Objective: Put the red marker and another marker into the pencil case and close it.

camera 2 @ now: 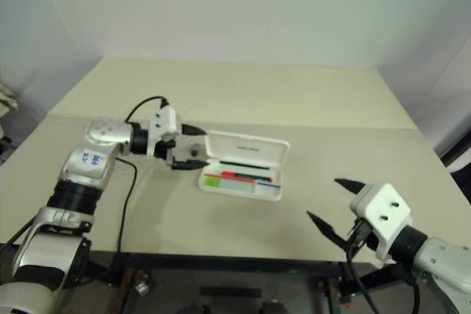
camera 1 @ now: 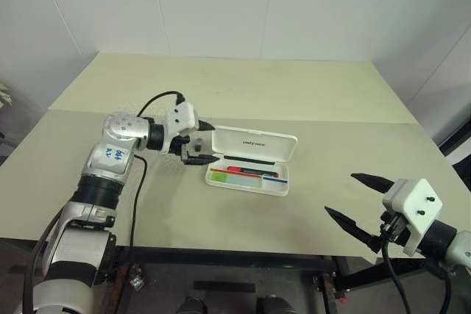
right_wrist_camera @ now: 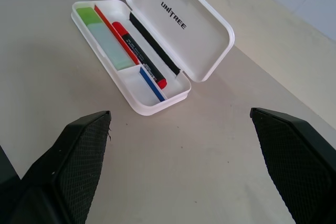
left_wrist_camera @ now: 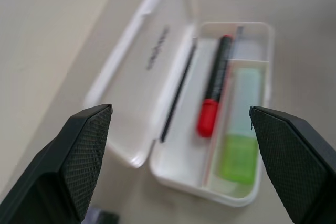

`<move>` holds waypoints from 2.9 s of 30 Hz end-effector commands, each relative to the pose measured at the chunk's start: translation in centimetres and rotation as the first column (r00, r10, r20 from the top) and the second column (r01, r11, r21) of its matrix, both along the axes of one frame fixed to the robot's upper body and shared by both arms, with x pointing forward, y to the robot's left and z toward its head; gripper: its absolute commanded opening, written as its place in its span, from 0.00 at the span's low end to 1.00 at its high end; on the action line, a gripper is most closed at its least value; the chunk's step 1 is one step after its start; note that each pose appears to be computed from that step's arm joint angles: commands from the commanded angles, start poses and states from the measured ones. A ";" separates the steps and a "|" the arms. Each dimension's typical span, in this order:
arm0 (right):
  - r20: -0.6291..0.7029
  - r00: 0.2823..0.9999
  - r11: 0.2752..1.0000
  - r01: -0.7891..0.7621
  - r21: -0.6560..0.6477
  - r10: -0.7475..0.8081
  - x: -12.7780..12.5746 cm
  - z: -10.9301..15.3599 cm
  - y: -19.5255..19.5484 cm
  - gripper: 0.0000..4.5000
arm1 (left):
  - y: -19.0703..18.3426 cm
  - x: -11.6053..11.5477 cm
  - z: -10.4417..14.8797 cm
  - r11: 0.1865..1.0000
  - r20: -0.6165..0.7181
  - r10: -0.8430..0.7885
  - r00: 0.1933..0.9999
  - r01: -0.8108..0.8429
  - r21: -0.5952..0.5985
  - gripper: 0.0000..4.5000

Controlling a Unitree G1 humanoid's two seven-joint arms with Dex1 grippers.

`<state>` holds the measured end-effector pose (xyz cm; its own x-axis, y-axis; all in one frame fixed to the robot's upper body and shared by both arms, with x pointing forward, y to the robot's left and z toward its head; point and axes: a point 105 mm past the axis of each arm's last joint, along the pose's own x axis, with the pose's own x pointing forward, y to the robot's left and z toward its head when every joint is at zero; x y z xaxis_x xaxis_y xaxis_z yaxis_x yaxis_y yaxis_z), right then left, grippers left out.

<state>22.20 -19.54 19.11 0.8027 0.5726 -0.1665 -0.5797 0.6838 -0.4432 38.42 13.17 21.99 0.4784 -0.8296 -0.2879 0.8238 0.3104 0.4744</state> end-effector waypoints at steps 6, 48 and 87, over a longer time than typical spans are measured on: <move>0.040 0.998 0.999 -0.039 -0.039 0.040 0.7 1.5 -0.8 1.00 | 3.1 3.0 -0.5 0.909 -0.013 0.395 0.918 -0.393 -0.140 1.00; 0.042 0.998 0.998 -0.035 -0.055 0.037 0.8 2.0 -1.1 1.00 | 3.8 6.8 -10.7 0.538 -0.423 0.764 0.487 -0.843 0.000 0.24; 0.062 0.998 0.999 -0.024 -0.038 0.027 1.2 2.0 -0.8 1.00 | -10.5 -6.4 6.3 0.839 -0.052 -0.544 0.838 0.543 -0.036 0.09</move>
<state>23.63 -20.83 20.35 0.7980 0.5798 -0.1647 -0.5803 0.6653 -0.4697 33.43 3.11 28.06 -0.0091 -0.9676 -0.2525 0.9092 -0.1131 0.4007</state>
